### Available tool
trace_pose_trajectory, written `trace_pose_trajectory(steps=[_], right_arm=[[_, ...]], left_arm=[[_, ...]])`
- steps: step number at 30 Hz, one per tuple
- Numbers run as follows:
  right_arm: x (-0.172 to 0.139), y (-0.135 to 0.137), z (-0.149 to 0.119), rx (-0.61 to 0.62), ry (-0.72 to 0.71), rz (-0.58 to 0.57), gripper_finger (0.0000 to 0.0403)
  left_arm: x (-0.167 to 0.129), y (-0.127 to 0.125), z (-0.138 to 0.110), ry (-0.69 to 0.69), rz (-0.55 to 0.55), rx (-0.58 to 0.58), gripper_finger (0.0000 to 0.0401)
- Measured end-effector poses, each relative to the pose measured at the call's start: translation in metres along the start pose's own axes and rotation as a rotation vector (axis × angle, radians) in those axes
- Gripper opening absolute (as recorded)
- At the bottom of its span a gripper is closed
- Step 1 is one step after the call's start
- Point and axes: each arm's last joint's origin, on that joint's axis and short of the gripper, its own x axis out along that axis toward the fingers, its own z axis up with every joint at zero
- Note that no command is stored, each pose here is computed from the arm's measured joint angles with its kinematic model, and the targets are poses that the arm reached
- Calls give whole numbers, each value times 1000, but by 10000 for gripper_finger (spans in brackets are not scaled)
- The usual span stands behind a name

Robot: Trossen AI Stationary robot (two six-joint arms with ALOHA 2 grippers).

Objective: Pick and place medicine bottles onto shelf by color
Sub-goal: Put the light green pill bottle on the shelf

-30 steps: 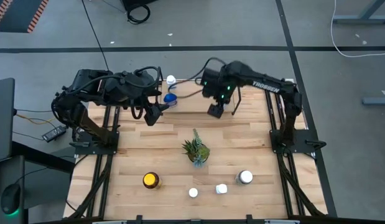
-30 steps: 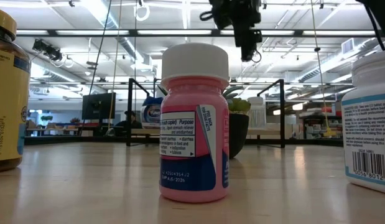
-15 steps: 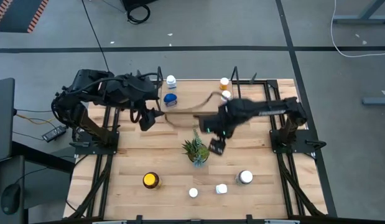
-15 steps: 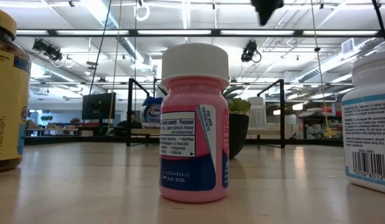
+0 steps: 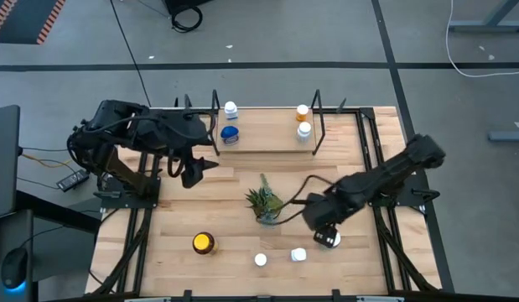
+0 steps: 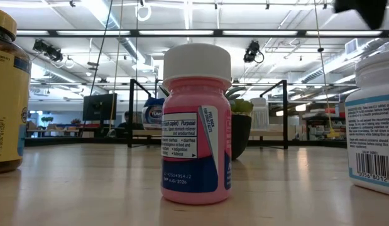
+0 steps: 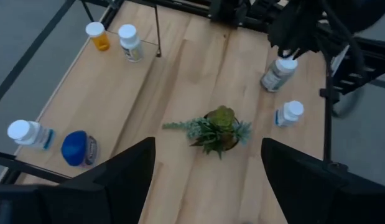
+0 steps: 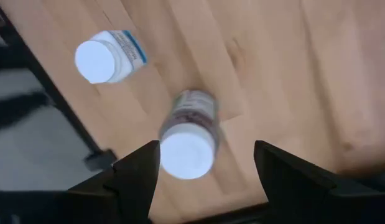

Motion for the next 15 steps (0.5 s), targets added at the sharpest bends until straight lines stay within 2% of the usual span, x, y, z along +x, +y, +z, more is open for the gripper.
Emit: trace_pose_trajectory(steps=[6,11,15], right_arm=[[8,-19,-37,149,-57,124,267],[15,-17,-58,98,-51,154,267],[20,-10,-65,49,-104,127,267]], left_arm=[[-1,-5,0,-16,-22,-80,298],[5,-11,5,-38,-39,-173,298],[14,-19,7,-39,-36,-185,298]])
